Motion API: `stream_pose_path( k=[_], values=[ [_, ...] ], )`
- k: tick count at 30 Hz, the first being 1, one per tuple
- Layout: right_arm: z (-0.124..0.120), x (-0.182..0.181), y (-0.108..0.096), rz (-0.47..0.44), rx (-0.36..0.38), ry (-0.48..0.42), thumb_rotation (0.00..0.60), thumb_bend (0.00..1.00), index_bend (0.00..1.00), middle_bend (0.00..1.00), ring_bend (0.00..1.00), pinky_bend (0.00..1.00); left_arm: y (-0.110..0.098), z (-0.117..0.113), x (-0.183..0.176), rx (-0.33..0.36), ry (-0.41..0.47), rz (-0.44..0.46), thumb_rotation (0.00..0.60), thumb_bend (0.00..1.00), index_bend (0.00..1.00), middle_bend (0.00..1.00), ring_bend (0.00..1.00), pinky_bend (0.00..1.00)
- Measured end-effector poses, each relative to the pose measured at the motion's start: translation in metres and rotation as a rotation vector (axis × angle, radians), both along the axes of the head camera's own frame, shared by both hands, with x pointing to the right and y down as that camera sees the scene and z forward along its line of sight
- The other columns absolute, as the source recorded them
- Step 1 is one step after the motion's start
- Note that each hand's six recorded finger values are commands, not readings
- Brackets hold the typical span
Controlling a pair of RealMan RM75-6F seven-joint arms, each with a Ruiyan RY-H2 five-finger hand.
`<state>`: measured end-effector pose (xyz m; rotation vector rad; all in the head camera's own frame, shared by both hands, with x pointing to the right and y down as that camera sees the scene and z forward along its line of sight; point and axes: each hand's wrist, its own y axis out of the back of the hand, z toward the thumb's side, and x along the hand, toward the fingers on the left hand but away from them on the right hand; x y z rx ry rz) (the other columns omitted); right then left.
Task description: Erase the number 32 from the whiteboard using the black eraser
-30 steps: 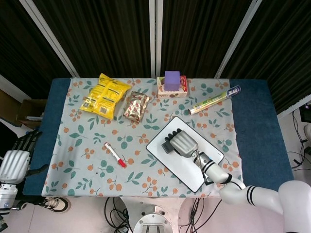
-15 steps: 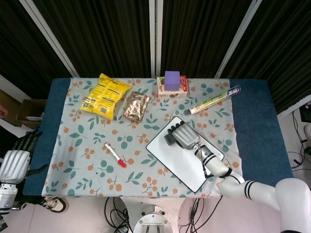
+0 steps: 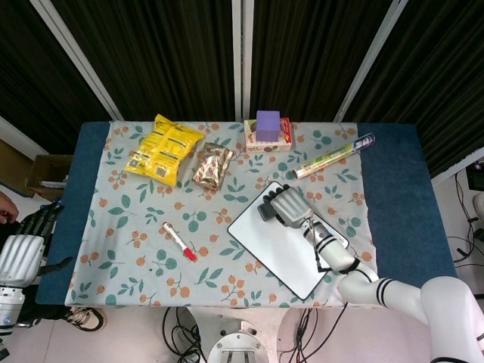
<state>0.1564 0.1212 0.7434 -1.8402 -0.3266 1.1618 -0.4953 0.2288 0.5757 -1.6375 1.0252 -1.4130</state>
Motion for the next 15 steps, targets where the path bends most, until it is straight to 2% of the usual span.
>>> stream_pose_path(
  k=[7,15],
  values=[
    [-0.013,0.020,0.011,-0.017,-0.018,-0.001,0.600,0.37,0.85,0.68,0.57,0.60,0.001,0.004,0.002,-0.006,0.005,0.003,0.600,0.00,0.03,0.05,0.07,0.15],
    [-0.013,0.036,0.023,-0.004,-0.038,-0.010,0.600,0.37,0.86,0.68,0.57,0.60,0.003,0.004,0.004,-0.009,-0.002,0.012,0.600,0.00,0.03,0.05,0.07,0.15]
  ],
)
